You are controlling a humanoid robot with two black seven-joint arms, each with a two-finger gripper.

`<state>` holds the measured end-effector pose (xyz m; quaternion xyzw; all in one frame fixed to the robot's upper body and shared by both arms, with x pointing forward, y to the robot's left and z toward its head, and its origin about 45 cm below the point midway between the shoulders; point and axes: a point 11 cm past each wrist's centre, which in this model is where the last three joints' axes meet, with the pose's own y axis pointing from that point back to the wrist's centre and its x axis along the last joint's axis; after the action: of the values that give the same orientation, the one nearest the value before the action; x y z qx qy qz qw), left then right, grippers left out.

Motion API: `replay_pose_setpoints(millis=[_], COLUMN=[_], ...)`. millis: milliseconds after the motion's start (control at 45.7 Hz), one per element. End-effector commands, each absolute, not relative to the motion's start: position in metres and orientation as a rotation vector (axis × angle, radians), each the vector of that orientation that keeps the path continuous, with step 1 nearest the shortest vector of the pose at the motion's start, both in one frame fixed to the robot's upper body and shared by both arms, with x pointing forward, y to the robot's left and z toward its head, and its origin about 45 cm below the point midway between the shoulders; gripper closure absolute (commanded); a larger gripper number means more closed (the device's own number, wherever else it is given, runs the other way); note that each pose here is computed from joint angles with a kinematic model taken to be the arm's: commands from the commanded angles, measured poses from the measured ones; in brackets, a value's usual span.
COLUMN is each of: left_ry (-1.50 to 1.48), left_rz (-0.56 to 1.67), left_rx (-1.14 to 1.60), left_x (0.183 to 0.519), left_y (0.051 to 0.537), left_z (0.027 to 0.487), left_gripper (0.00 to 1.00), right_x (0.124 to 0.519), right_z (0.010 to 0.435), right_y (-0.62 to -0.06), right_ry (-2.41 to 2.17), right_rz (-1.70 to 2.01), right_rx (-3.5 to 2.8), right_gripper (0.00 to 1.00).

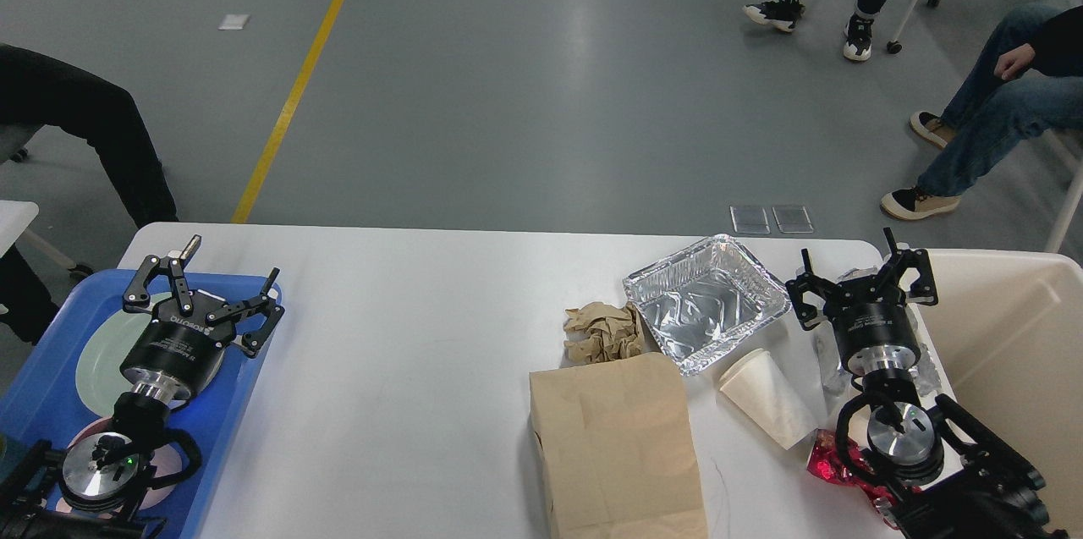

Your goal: Tidy desktop

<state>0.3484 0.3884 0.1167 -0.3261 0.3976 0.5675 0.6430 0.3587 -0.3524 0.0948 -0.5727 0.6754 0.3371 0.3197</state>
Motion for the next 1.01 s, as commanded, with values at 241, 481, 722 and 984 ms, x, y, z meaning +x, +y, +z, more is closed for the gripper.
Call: replay_pose_setpoints(millis=[241,481,722,984], left_ry=[0.859,0.852,0.847,0.848], left_rz=[1.323,1.298,1.305,1.304], left_rx=[-0.829,-0.87,-0.904,-0.901], left_x=[0.3641,0.3633,0.3635,0.3635], left_y=[0.3988,0.3915,0.3934,0.3928], left_z=[0.1127,0.1124,0.1137,0.1134], left_gripper=[0.04,0.04,0.04,0.04], right_x=[0.3587,0.3588,0.359,0.3591], right_z=[0.0949,0.0951,0.0954,0.0956], right_y=[-0.3526,-0.352,-0.3516,-0.352], right_ry=[1.775,1.774,1.772,1.772], right_rz=[0.886,0.886,0.886,0.885], right_rx=[-1.505,-1.507,-1.507,-1.506], right_gripper=[0.0,0.0,0.0,0.0])
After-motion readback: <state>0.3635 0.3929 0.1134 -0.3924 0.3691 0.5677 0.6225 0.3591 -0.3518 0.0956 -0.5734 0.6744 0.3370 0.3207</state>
